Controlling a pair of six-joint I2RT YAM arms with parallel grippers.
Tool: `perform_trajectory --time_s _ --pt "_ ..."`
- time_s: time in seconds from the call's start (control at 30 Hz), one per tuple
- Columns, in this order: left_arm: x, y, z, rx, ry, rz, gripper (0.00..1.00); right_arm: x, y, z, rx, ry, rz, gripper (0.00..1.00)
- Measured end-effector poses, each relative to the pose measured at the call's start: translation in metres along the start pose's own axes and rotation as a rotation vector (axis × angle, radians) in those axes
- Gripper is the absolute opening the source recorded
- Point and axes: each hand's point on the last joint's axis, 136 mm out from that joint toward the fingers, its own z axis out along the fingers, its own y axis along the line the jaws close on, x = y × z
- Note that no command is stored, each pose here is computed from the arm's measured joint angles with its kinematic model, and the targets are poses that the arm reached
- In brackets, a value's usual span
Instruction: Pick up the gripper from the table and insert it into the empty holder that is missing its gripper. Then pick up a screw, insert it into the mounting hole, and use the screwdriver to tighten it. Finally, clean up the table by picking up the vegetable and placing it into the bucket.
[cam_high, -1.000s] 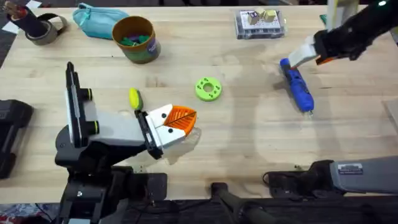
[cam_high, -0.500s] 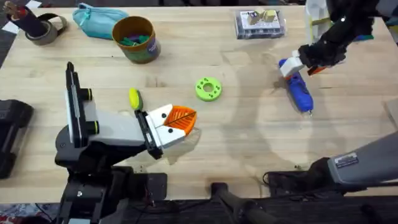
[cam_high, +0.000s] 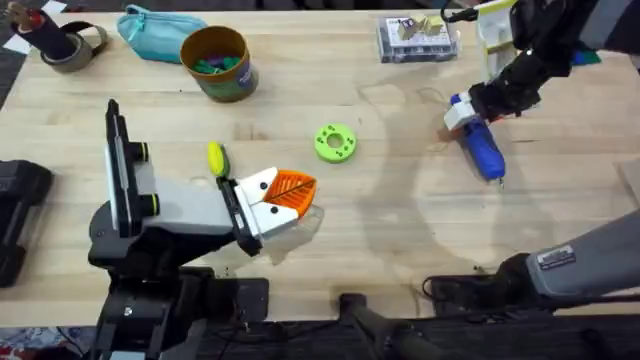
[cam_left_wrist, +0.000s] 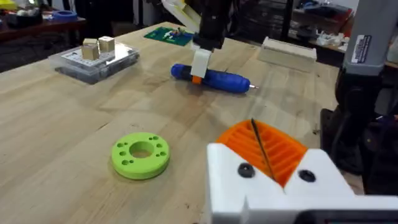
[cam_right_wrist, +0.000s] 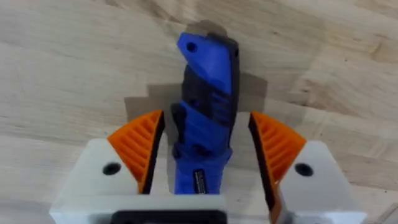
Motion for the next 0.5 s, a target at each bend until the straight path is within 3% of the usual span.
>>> perform_trajectory --time_s 0.5 --pt "0.0 0.0 0.0 0.0 0.0 0.0 0.013 -0.006 0.004 0.014 -0.02 -0.002 -0.005 0.839"
